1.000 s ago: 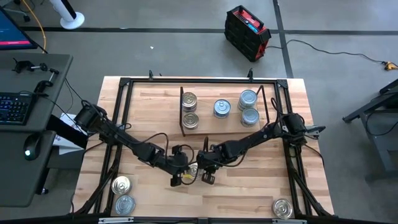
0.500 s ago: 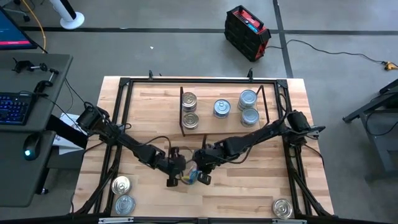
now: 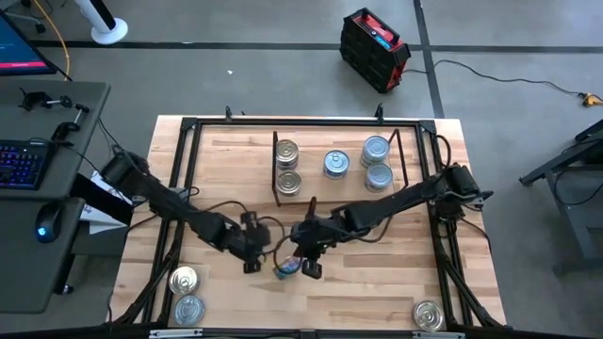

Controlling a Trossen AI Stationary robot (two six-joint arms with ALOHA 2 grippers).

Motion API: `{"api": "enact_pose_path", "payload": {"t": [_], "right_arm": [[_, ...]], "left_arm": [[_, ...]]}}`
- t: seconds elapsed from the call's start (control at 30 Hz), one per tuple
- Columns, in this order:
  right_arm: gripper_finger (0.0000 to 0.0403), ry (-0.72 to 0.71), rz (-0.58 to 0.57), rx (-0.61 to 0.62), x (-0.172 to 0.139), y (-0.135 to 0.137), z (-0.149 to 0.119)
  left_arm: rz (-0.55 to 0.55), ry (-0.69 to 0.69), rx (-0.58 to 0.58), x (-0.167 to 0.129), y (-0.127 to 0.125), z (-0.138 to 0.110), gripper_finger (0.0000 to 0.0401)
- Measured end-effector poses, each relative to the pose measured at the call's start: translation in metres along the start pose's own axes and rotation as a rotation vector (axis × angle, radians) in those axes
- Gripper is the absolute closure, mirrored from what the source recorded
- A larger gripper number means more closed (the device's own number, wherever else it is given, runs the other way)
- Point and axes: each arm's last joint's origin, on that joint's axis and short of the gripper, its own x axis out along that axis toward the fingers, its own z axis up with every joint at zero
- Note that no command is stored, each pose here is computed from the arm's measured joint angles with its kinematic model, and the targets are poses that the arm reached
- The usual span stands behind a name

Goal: Stack canned seafood by type on shelf
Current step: Stack the blue-pink tuna can on top of the other blue-pink tuna can on the shelf

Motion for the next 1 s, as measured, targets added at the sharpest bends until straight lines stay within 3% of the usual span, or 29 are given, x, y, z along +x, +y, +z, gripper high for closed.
{"api": "enact_pose_path", "payload": {"t": [0.13, 0.3, 0.43, 0.57, 0.77, 1.0], "right_arm": [[0.037, -0.018, 0.078, -0.138, -0.004, 0.008, 0.012], [0.0257, 0.011, 0.116, -0.314, 0.005, 0.011, 0.024], [0.0152, 0.042, 0.105, -0.466, 0.012, 0.014, 0.032], [0.0085, 0.158, 0.078, -0.597, 0.027, 0.01, 0.028], [0.0067, 0.217, 0.08, -0.694, 0.046, 0.006, 0.021], [0.0066, 0.283, 0.059, -0.684, 0.069, -0.001, 0.008]], "left_arm": [[0.046, -0.053, -0.075, -0.037, 0.003, -0.005, 0.04], [0.018, -0.144, -0.249, -0.078, 0.0, -0.015, 0.04], [-0.089, -0.19, -0.415, -0.101, -0.007, -0.021, 0.04], [-0.218, -0.227, -0.54, -0.118, -0.015, -0.024, 0.04], [-0.388, -0.307, -0.624, -0.133, -0.026, -0.016, 0.04], [-0.374, -0.378, -0.596, -0.136, -0.025, -0.012, 0.04]]}}
